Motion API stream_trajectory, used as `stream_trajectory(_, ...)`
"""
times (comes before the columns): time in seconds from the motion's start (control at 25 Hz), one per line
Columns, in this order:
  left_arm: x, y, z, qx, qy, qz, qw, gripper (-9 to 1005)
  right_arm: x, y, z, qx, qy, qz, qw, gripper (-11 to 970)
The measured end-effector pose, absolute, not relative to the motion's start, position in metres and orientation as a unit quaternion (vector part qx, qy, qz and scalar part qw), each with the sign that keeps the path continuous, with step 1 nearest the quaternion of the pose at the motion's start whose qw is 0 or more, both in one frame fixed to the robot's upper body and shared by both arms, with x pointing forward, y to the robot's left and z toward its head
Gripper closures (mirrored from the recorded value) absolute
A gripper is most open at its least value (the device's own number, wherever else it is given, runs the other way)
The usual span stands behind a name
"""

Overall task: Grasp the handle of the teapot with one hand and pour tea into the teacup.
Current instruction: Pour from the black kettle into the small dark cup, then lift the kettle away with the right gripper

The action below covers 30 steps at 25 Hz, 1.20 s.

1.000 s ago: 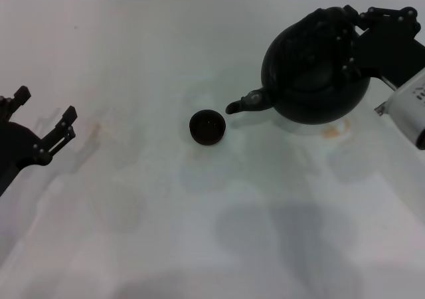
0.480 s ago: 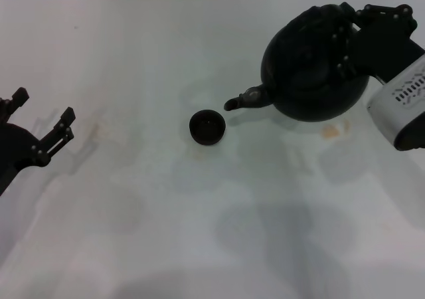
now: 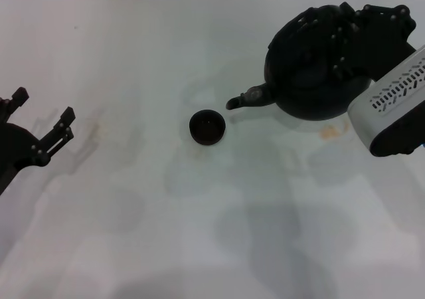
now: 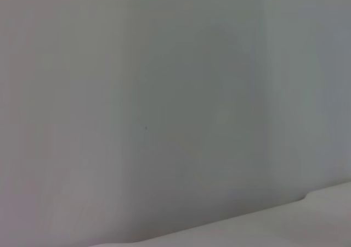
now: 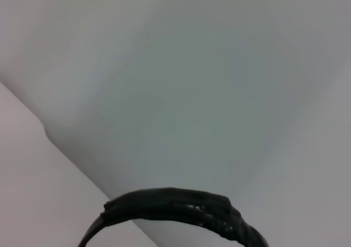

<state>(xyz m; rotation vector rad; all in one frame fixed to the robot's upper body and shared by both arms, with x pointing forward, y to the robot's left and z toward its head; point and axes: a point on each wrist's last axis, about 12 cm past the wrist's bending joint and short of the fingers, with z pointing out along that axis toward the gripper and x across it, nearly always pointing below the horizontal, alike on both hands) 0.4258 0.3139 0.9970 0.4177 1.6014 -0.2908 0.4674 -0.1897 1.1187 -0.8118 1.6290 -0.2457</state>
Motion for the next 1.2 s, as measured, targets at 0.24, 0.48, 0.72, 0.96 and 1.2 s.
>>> stream_trajectory(0.24, 0.425, 0.314, 0.997, 0.185, 0.71, -0.128, 0.667, 120, 0.465, -0.185, 1.118, -0.35, 0.706, -0.107, 0.607, 847)
stream_trajectory(0.48, 0.425, 0.314, 0.997, 0.185, 0.711, -0.129, 0.667, 121, 0.463, -0.18, 1.119, -0.348, 0.704, -0.125, 0.606, 850)
stream_trajectory(0.72, 0.425, 0.314, 0.997, 0.186, 0.711, -0.129, 0.666, 120, 0.461, -0.175, 1.12, -0.348, 0.703, -0.138, 0.605, 852)
stream_trajectory(0.96, 0.425, 0.314, 0.997, 0.186, 0.711, -0.129, 0.666, 120, 0.458, -0.169, 1.119, -0.356, 0.699, -0.135, 0.605, 852)
stream_trajectory(1.2, 0.425, 0.314, 0.997, 0.186, 0.711, -0.13, 0.666, 120, 0.456, -0.166, 1.118, -0.357, 0.699, -0.135, 0.605, 852)
